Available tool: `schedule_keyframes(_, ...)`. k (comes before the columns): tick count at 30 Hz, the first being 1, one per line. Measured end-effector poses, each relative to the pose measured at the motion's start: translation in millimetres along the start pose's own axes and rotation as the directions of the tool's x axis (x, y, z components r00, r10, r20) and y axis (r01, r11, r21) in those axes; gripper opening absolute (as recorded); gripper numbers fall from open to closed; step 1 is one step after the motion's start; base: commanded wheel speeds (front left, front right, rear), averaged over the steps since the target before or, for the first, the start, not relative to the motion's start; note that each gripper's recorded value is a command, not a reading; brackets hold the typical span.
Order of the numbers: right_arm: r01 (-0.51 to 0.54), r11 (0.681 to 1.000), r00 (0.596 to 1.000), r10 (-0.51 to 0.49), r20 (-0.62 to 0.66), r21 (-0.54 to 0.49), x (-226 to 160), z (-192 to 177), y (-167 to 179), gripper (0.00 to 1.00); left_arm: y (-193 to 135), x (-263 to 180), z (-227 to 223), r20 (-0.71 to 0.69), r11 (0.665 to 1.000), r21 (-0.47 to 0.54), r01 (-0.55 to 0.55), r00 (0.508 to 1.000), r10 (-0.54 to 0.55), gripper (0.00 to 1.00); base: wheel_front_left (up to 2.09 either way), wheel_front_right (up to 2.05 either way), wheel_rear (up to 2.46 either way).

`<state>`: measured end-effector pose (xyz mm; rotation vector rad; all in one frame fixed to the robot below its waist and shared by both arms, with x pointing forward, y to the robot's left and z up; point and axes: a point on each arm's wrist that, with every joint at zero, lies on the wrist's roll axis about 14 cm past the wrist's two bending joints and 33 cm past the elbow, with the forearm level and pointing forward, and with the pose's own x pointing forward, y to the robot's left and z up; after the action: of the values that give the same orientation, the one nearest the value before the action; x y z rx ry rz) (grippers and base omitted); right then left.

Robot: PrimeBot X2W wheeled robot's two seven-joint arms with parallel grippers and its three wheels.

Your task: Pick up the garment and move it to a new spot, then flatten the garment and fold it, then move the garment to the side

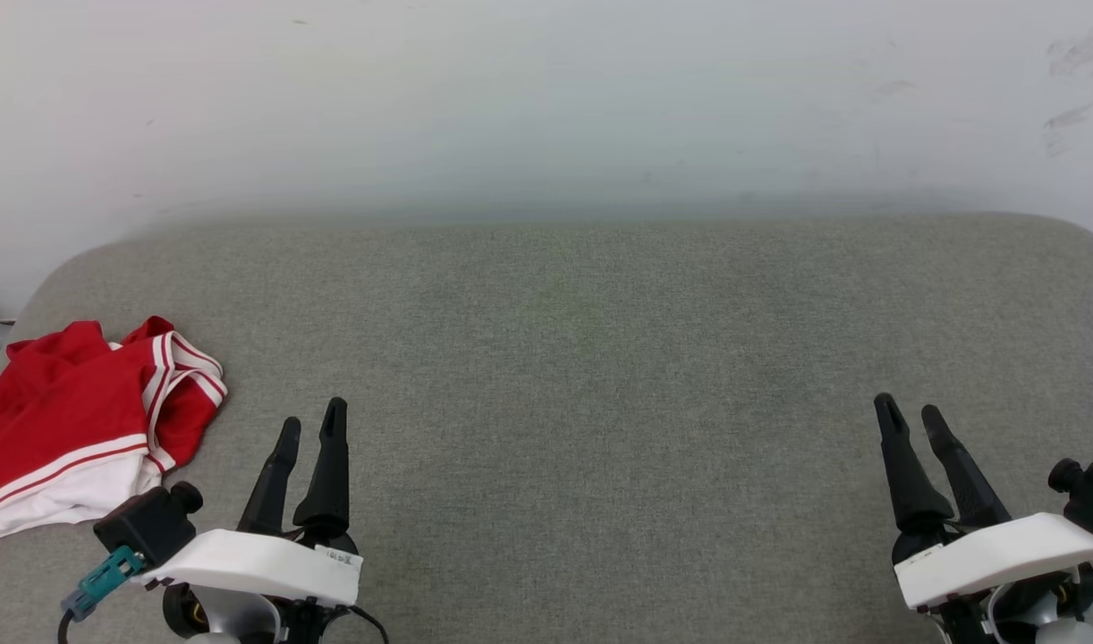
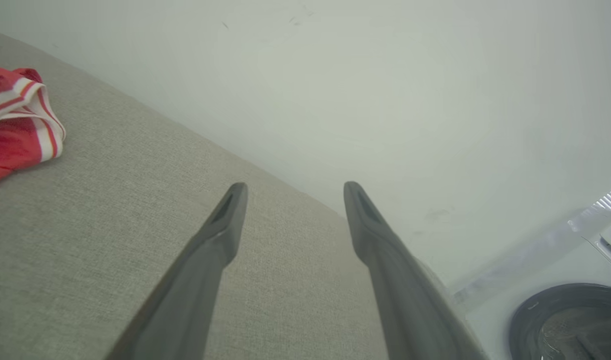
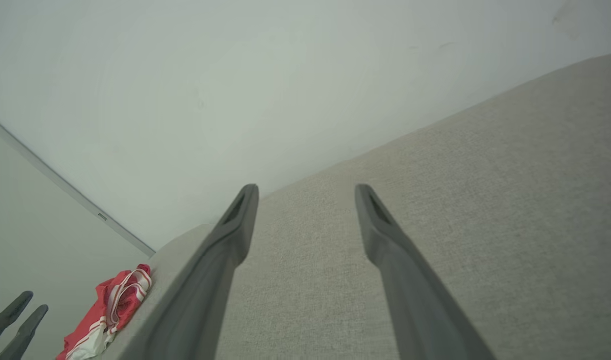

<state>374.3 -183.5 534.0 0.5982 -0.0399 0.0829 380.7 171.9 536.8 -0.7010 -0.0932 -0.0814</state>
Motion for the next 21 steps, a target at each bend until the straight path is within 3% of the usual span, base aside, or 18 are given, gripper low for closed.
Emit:
schedule_keyframes(10, -0.010, 0.983, 1.000, 0.008, -0.010, -0.181, -1.4, 2.0, 2.0, 1.00, 1.9, -0.5, 3.0, 0.008, 0.984, 0.181, 0.005, 1.000, -0.006, 1.00, 0.00, 0.00, 0.00)
schedule_keyframes(21, -0.017, 0.951, 1.000, 0.015, -0.009, -0.308, -2.6, 4.7, 4.8, 1.00, 3.5, -2.4, 0.9, 0.002, 0.950, 0.312, 0.014, 1.000, -0.016, 1.00, 0.00, 0.00, 0.00)
